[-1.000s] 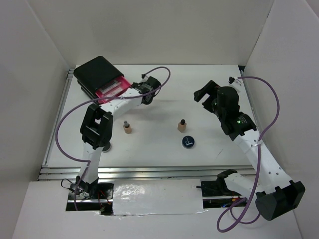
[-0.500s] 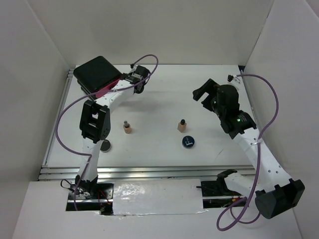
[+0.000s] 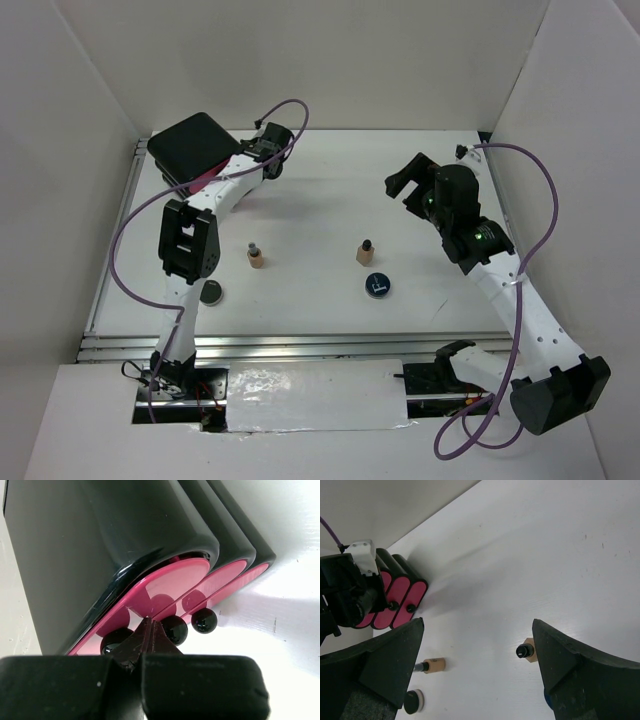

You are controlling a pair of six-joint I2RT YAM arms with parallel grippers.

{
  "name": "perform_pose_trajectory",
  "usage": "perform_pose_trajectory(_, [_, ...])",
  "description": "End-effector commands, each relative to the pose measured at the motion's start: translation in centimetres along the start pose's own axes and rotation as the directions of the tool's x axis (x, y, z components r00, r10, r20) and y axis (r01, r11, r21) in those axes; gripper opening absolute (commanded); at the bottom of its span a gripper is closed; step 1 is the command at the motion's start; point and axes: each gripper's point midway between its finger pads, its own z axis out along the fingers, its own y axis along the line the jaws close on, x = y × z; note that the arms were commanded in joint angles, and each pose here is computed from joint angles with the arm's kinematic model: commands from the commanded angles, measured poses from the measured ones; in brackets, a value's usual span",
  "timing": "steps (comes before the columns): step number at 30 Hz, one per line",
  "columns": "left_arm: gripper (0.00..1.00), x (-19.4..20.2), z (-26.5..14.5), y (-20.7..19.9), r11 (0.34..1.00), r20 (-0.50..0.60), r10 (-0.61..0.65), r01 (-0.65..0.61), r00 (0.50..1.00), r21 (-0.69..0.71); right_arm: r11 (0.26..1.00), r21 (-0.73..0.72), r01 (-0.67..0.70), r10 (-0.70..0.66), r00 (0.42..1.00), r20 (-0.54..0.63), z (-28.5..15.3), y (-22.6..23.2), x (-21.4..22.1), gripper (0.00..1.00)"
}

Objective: Organize the makeup

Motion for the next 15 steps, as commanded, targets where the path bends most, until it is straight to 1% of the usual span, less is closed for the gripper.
perform_pose_trajectory(1, [0.00, -0.6, 0.3, 0.9, 1.000, 0.009, -0.019, 0.019, 1.000, -0.013, 1.000, -0.012, 0.006, -0.006, 0.999, 0.035, -0.4, 0.6, -1.3, 0.97])
perform_pose_trajectory(4, [0.02, -0.2, 0.9, 1.3, 0.999, 0.003, -0.007, 0.007, 1.000, -0.035, 1.000, -0.010, 0.004, -0.004, 0.999, 0.037, -0.5, 0.5, -1.3, 0.98])
perform_pose_trajectory(12, [0.03, -0.4, 0.6, 2.4, 0.999, 0.016, -0.034, 0.034, 0.999, -0.024, 1.000, -0.019, 0.001, 0.000, 1.000, 0.031, -0.8, 0.3, -0.9, 0.98])
perform_pose_trajectory(15, [0.07, 0.0, 0.5, 2.5, 0.999, 0.012, -0.026, 0.026, 1.000, -0.019, 1.000, -0.022, -0.001, 0.001, 0.999, 0.032, -1.0, 0.3, -0.9, 0.98])
